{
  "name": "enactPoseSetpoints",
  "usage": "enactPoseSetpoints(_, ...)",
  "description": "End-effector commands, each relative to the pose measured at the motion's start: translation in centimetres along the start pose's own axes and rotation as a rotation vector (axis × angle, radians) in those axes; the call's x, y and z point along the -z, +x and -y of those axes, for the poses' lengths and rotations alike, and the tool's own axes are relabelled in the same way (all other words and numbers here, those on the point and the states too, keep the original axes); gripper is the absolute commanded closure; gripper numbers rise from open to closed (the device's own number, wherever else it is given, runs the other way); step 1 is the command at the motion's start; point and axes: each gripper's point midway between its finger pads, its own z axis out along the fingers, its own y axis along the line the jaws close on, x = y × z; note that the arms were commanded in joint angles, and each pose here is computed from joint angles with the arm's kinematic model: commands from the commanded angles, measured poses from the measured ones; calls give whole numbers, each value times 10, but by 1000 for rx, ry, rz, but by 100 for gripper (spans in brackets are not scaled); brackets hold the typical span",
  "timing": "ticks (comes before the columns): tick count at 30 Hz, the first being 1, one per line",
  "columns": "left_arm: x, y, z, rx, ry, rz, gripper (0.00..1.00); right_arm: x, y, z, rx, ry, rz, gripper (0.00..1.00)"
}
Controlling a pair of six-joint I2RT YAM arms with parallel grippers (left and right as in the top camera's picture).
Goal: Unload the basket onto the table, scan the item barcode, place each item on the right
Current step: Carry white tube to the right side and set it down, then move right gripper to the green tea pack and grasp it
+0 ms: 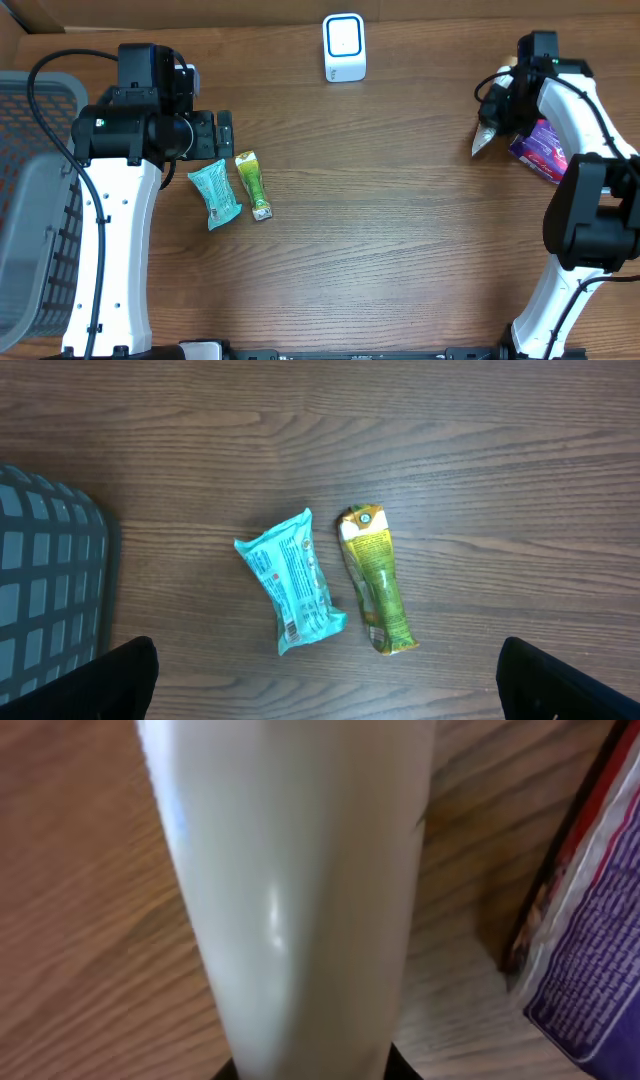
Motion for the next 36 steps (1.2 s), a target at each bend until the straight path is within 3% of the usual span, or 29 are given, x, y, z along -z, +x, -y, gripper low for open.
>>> enactPoseSetpoints(1, 1, -3, 1, -2, 8, 6, 1, 3, -2, 4, -14, 18, 21, 92)
enactPoseSetpoints(5, 1, -3, 1, -2, 8, 6, 0, 4, -3, 5, -16, 18, 21, 68)
enactPoseSetpoints(9, 1, -3, 1, -2, 8, 6, 0, 17, -9, 4, -22, 17, 27, 57)
enactPoseSetpoints(20, 1, -3, 1, -2, 8, 6, 0, 127, -17, -43, 56, -73, 42, 55)
enactPoseSetpoints(26, 1, -3, 1, -2, 8, 6, 1, 128, 36, -128, 266, -338, -96, 46)
enactPoseSetpoints(36, 1, -3, 1, -2, 8, 6, 0, 61, 166, -233, 605, -401, -218, 36)
